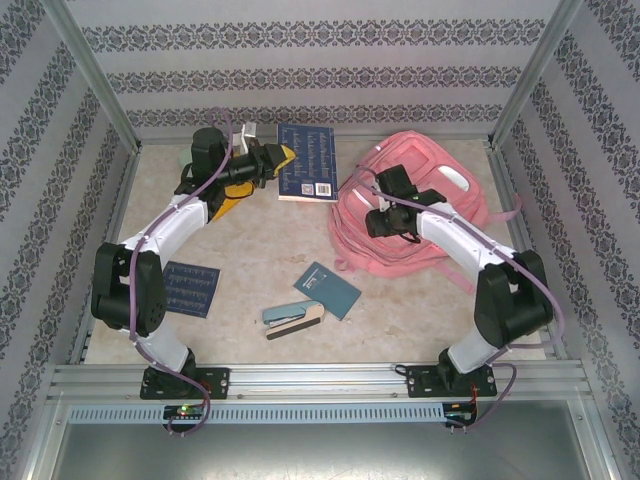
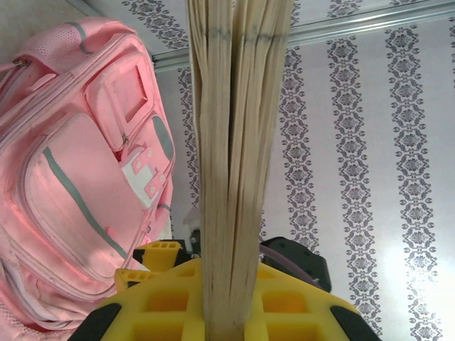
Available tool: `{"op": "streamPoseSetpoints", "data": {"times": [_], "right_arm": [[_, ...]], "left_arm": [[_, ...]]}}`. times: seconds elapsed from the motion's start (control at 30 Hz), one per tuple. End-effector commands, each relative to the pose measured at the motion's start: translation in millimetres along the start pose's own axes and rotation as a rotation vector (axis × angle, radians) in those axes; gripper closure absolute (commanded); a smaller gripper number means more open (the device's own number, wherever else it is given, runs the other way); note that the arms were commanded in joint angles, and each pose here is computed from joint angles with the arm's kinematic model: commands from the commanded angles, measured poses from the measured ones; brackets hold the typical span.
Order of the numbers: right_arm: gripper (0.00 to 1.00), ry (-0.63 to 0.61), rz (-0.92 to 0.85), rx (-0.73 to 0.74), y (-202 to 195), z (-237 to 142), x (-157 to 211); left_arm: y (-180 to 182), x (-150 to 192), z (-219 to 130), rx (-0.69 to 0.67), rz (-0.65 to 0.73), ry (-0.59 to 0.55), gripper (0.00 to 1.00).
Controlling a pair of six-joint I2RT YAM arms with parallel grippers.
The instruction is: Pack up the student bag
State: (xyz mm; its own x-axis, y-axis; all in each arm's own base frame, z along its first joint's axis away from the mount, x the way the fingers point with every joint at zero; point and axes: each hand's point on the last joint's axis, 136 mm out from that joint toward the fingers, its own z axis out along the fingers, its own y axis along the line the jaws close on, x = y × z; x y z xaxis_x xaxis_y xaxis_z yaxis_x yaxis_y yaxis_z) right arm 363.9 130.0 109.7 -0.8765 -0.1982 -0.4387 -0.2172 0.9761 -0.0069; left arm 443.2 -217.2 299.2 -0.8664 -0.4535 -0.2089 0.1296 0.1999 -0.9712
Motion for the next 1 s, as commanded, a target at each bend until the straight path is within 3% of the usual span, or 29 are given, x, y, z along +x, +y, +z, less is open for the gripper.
{"op": "streamPoseSetpoints", "data": {"times": [0.0,0.37,0.83,0.87,0.97], "right_arm": [[0.5,0.024,-0.079,0.1,-10.7,5.6,-3.1],[0.46,0.094,-0.151,0.107,7.4,35.0,1.1],[0.6,0.189,-0.16,0.128,10.0,66.6,13.7],[0.63,0.186,-0.163,0.128,10.7,66.6,13.1],[0.85,0.186,-0.156,0.124,11.1,66.5,10.9]], "left_arm": [[-20.3,-2.3,-16.5,0.017,0.072,-0.032,1.0],[-14.2,0.3,-33.4,-0.017,0.077,-0.066,1.0],[-12.0,6.0,-47.2,-0.048,0.096,-0.071,1.0],[-10.6,6.0,-47.1,-0.051,0.093,-0.068,1.0],[-10.5,3.6,-47.9,-0.051,0.094,-0.073,1.0]]}}
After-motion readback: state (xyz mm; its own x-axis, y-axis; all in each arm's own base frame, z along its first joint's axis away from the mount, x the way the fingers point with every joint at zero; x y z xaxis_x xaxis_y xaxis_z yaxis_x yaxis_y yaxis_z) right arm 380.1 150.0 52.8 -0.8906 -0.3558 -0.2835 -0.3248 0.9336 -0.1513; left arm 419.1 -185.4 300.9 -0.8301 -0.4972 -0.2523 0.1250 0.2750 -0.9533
